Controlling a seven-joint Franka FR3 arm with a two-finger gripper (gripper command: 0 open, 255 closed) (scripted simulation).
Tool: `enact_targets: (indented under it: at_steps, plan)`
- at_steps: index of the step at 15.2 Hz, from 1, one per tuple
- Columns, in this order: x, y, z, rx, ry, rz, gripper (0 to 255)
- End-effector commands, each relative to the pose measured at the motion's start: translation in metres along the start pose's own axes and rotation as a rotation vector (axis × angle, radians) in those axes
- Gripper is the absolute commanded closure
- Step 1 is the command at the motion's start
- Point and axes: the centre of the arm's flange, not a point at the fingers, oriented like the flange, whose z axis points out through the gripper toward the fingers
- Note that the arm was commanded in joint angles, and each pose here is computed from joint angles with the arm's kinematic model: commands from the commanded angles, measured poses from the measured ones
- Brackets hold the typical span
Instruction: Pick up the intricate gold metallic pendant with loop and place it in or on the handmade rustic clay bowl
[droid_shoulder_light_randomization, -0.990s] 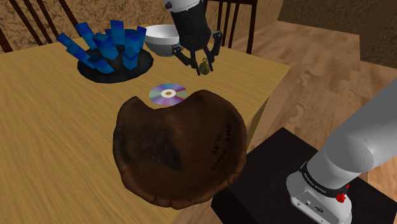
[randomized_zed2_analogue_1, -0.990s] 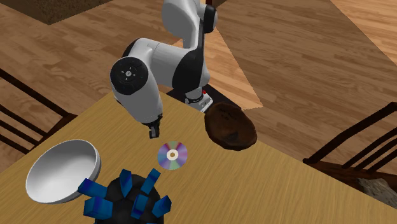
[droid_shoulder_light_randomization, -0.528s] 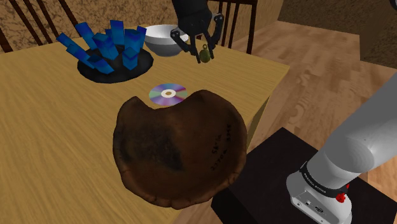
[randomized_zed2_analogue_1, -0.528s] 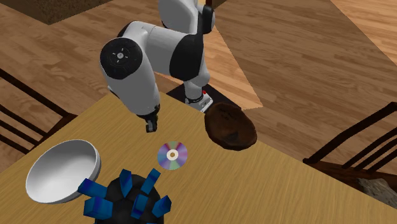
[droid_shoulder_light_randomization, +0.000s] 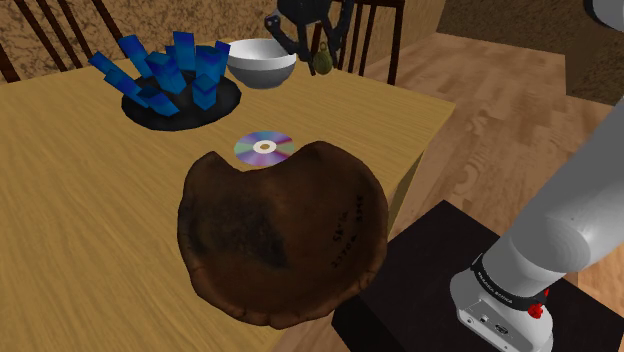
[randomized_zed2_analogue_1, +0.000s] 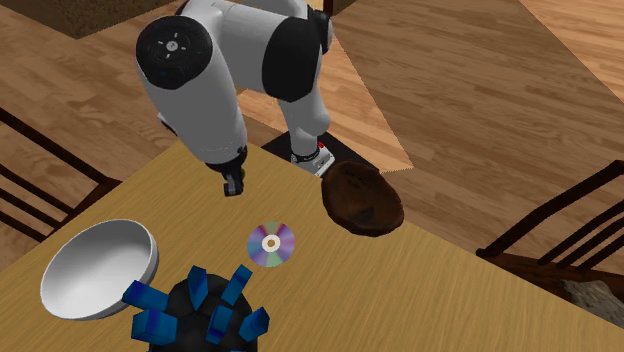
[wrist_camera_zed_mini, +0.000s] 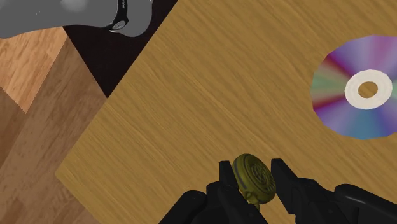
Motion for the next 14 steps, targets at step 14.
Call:
enact_targets:
  at_steps: [14]
  plan:
    - [-0.049, 0.004, -0.056, -0.001, 0.0, 0.0, 255]
